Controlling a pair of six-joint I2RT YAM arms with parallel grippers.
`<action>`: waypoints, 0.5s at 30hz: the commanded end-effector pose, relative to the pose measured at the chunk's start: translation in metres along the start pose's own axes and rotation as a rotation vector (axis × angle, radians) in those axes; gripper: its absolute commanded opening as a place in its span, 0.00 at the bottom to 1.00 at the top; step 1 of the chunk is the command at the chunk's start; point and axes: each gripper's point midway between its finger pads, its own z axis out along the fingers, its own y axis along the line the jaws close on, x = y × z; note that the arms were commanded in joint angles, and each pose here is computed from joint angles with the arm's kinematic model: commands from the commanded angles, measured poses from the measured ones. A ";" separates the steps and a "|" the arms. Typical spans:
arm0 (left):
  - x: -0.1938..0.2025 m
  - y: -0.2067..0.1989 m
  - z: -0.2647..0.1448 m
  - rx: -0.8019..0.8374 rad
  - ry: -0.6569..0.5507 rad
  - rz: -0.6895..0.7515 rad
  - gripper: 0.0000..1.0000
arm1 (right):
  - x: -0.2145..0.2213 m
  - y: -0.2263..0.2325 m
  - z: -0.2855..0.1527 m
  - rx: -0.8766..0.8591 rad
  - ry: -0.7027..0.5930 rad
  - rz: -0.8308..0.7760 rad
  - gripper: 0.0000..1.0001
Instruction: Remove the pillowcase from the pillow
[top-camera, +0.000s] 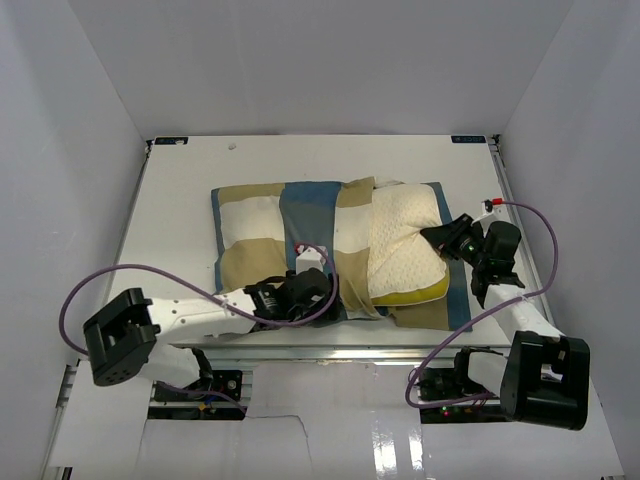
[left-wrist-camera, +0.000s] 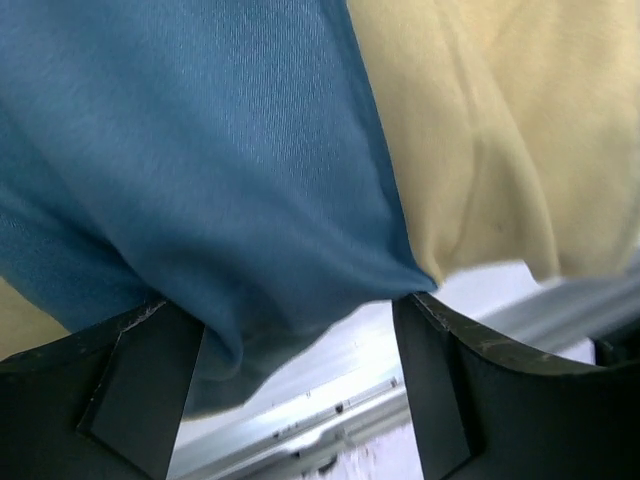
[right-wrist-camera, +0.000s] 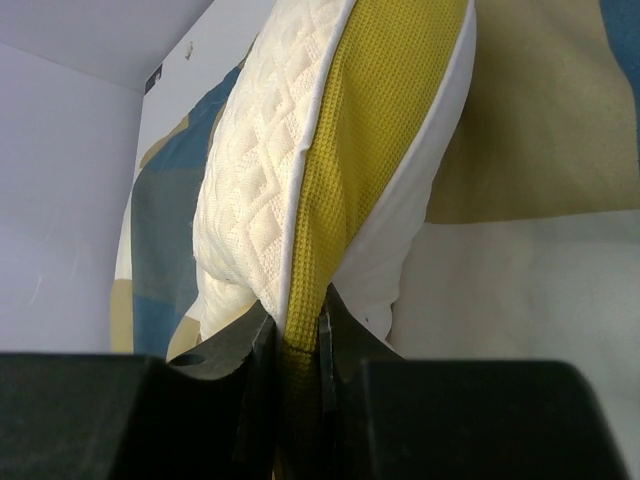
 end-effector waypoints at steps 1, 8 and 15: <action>-0.005 -0.005 0.017 -0.081 -0.038 -0.013 0.84 | -0.010 0.020 -0.005 -0.056 -0.045 -0.027 0.08; -0.003 -0.010 0.013 -0.183 -0.073 0.064 0.79 | -0.019 0.030 -0.009 -0.057 -0.052 -0.048 0.08; -0.015 0.055 -0.017 -0.531 -0.142 0.060 0.00 | -0.038 0.025 -0.014 -0.036 -0.091 -0.029 0.08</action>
